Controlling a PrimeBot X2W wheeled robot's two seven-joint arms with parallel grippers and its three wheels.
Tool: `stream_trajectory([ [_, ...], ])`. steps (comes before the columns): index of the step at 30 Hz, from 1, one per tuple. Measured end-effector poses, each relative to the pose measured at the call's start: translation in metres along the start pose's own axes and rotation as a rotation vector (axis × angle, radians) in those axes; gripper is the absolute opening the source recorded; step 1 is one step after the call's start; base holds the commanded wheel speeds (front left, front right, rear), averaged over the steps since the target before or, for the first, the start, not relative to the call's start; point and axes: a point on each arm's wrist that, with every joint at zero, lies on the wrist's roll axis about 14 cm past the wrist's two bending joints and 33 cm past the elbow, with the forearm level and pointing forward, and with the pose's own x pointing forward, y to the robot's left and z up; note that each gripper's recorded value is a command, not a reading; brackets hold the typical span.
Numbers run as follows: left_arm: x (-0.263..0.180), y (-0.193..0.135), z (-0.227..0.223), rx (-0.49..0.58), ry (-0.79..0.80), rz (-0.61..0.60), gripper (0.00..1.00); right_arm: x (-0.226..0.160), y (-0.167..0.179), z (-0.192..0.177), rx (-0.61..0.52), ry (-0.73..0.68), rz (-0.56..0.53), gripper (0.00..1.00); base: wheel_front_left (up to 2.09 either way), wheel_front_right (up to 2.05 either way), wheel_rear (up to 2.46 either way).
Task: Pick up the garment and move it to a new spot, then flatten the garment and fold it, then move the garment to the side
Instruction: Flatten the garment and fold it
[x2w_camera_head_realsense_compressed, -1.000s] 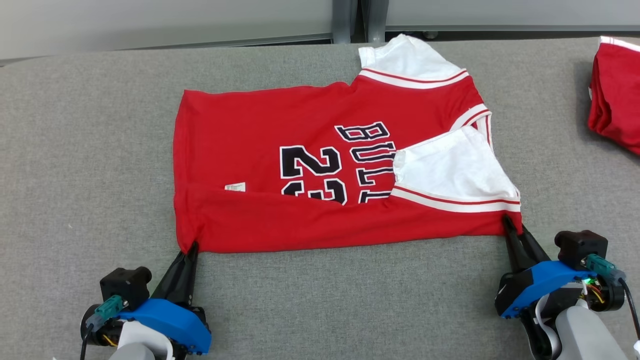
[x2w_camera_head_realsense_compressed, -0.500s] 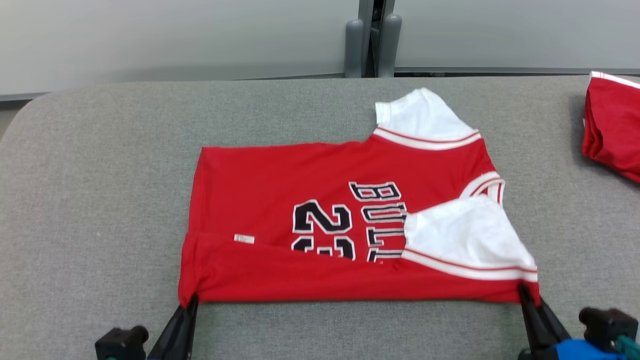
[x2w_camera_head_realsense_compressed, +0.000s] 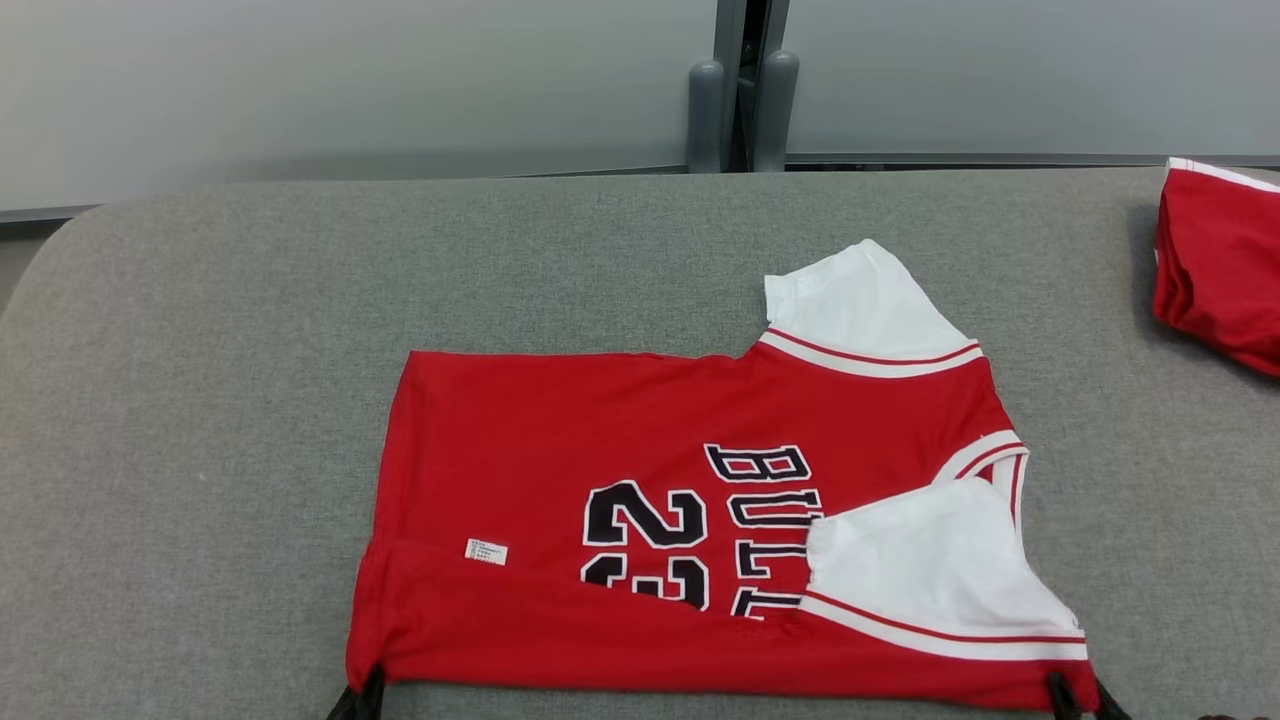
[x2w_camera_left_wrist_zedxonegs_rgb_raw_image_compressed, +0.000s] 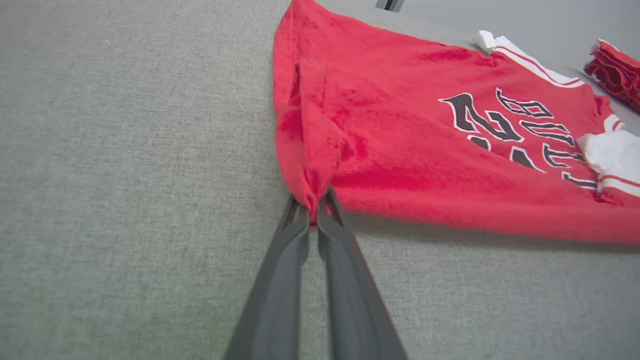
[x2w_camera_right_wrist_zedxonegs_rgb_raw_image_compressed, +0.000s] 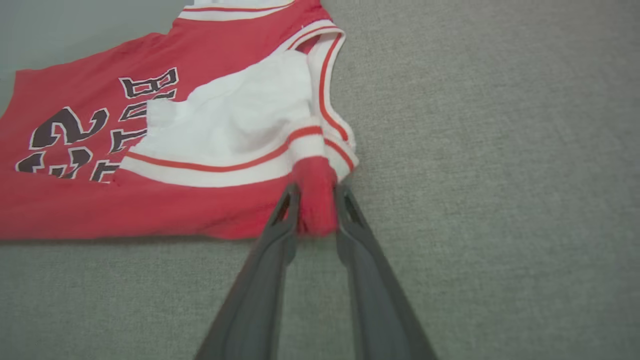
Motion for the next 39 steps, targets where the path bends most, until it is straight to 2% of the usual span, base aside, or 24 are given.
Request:
stream_trajectory([
  [1, 0.000, 0.000, 0.001, 0.001, -0.002, 0.002, 1.00, 0.000, 0.000, 0.001, -0.002, -0.003, -0.001, 1.00, 0.00, 0.00, 0.00],
  [5, 0.002, -0.002, 0.009, 0.039, -0.040, -0.008, 1.00, 0.005, -0.002, 0.022, -0.045, -0.079, -0.004, 1.00, 0.00, 0.00, 0.00],
  [16, 0.023, -0.015, 0.097, 0.128, -0.326, -0.043, 1.00, 0.020, 0.021, 0.112, -0.185, -0.423, 0.060, 1.00, 0.00, 0.00, 0.00],
  [25, 0.020, -0.015, 0.151, 0.157, -0.495, -0.020, 1.00, 0.009, 0.037, 0.165, -0.204, -0.672, 0.065, 1.00, 0.00, 0.00, 0.00],
  [30, 0.016, -0.011, 0.155, 0.157, -0.515, -0.010, 1.00, 0.007, 0.036, 0.167, -0.182, -0.703, 0.052, 1.00, 0.00, 0.00, 0.00],
  [39, 0.014, -0.007, 0.146, 0.150, -0.499, -0.001, 1.00, 0.013, 0.039, 0.151, -0.172, -0.660, 0.062, 1.00, 0.00, 0.00, 0.00],
])
